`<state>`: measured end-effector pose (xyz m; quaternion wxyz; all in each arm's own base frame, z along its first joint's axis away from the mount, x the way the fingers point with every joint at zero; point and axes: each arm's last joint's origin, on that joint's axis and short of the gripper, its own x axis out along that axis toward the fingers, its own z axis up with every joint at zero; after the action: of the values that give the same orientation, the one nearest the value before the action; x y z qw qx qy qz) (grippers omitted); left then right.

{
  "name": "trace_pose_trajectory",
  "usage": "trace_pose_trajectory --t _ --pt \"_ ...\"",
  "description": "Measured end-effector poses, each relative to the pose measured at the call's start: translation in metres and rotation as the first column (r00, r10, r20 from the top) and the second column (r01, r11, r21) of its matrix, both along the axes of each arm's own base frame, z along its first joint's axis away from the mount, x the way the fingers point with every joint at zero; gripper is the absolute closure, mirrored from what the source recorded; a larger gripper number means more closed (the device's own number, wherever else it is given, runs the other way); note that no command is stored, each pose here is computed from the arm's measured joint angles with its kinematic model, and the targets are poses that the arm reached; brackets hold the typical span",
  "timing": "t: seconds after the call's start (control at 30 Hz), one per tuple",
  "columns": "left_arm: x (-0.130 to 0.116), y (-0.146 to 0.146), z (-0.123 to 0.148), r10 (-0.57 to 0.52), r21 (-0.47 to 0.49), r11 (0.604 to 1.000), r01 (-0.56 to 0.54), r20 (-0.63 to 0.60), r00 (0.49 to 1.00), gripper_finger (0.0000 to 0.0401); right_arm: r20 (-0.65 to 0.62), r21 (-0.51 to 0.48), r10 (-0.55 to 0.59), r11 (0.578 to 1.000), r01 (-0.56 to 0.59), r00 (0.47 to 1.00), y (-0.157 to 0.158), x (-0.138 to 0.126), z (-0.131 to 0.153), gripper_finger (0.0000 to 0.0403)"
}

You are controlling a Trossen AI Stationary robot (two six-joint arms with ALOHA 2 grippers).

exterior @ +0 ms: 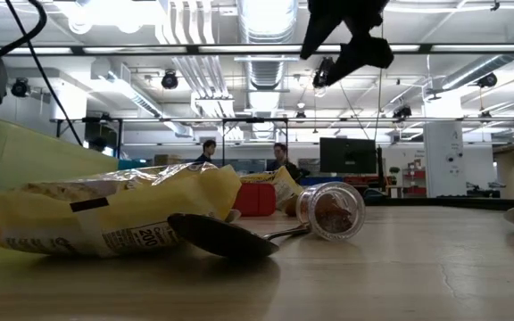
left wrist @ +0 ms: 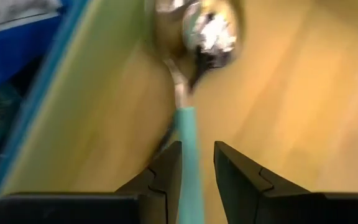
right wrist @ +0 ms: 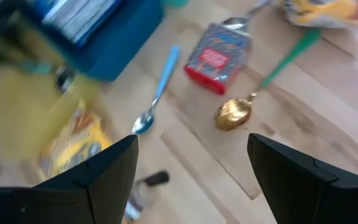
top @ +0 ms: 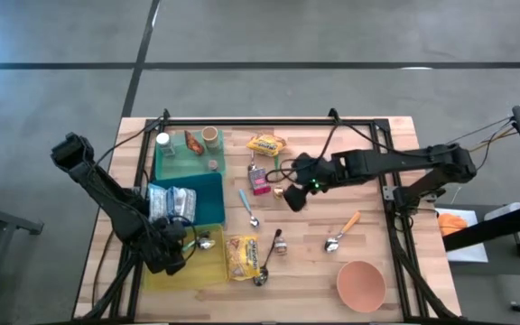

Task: Pick & Place Food Item
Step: Put the top yellow noodle pack into the dark blue bin

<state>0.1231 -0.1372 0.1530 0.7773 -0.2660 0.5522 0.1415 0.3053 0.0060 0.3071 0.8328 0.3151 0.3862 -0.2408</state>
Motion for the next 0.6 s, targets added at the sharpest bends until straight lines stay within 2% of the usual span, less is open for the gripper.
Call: trace_pose_trajectory --t 0.23,0.43,0.6 --pt "0.011 -0.006 0.017 0.017 -0.075 0.997 -0.016 0.02 1.0 0.0299 -0.06 0.111 -0.248 0.961 0.254 0.967 -0.027 0.014 -0.023 0.0103" --pt "0.036 -0.004 0.044 0.074 -0.134 0.989 -0.061 0.091 0.993 0.0299 -0.153 0.115 -0.303 0.94 0.321 0.941 -0.053 0.037 -0.051 0.0103" --pt "0.067 0.021 0.064 0.209 -0.161 0.97 -0.184 0.15 0.966 0.0298 -0.224 0.092 -0.33 0.93 0.357 0.917 -0.078 0.061 -0.073 0.0103"
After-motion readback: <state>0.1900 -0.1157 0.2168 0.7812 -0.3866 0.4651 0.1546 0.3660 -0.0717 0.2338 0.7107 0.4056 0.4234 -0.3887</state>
